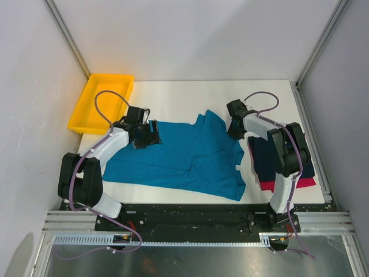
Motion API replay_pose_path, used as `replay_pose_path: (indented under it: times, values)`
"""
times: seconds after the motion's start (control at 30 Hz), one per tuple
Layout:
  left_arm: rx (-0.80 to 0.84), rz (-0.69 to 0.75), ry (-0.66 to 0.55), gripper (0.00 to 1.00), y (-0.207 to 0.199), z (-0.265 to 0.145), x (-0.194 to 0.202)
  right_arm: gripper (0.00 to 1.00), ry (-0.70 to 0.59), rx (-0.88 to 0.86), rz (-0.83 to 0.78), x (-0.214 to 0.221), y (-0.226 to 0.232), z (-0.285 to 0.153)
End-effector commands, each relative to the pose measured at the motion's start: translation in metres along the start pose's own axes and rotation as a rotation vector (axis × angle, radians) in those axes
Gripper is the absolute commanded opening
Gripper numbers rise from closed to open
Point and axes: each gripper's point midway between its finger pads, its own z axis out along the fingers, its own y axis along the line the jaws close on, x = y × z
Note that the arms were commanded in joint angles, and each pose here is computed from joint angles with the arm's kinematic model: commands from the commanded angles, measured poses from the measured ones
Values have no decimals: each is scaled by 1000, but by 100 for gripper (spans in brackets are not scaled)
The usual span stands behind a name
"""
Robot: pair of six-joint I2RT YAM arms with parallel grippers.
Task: Fold and stack the t-shirts
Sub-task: Grap the side of the flattened tshirt furthest away from the robot with both arms
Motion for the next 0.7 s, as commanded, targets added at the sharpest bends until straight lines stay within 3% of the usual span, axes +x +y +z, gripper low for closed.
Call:
replay_pose_path:
  times: [0.0, 0.3, 0.47, 0.67]
  values:
    - [8, -3, -12, 80, 0, 1, -2, 21, -70, 148, 29, -18, -37, 6]
    - [-2, -88, -26, 81, 4, -1, -9, 42, -132, 35, 9, -38, -17, -33]
    - [-82, -152, -145, 80, 19, -9, -54, 43, -145, -82, -17, -31, 16, -66]
    - [-236, -200, -233, 78, 48, 1, -94, 43, -85, -219, -130, 30, 77, -91]
